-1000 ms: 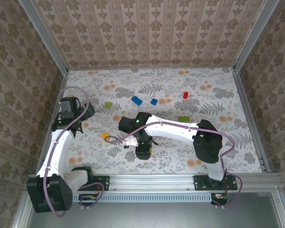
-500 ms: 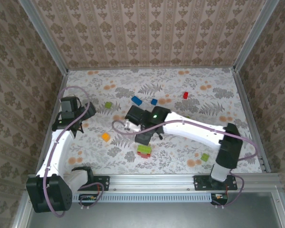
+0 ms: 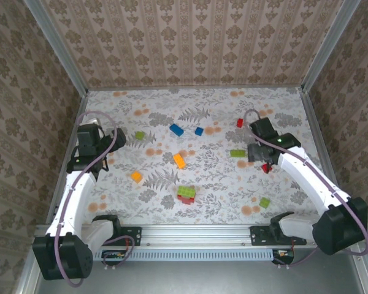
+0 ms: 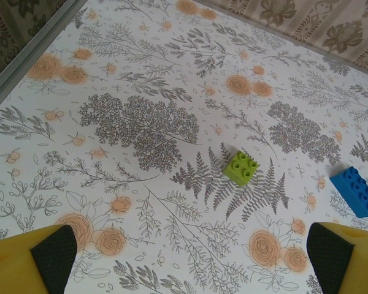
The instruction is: Assemble a carrot with lego
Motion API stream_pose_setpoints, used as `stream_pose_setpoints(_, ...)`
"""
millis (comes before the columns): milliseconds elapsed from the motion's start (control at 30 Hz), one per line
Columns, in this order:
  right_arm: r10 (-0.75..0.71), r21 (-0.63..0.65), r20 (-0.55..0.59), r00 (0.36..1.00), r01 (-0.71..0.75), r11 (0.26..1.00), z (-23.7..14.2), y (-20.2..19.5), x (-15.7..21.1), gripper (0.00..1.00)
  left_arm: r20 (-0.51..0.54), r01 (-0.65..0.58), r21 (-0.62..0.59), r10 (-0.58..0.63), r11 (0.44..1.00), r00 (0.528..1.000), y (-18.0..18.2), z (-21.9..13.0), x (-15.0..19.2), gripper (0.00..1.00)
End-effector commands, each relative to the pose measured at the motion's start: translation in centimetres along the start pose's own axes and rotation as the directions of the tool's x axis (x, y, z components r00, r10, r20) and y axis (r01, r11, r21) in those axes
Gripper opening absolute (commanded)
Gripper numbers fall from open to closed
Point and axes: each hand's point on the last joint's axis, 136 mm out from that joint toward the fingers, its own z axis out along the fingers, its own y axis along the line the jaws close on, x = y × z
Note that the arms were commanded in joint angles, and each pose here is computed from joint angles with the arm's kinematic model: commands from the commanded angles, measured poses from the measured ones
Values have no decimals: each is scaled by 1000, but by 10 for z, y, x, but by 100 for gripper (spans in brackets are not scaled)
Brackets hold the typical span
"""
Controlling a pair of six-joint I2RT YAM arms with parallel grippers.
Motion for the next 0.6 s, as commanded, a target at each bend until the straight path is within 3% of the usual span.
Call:
stream_pose_setpoints(0,145,-67,-15,989,-145,987,18,-1,13,80,12,-22,31,21,999,1000,-6,-3,-1,100)
stream_pose_setpoints(267,101,-46,-54,993,-103,994,58,3,11,80,17,-27,28,27,999,999,-7,-5,-1,100)
stream_pose_setpoints(567,173,-62,-143,974,-183,981,86,-4,13,80,25,-27,21,26,999,999,-7,-8,-3,100)
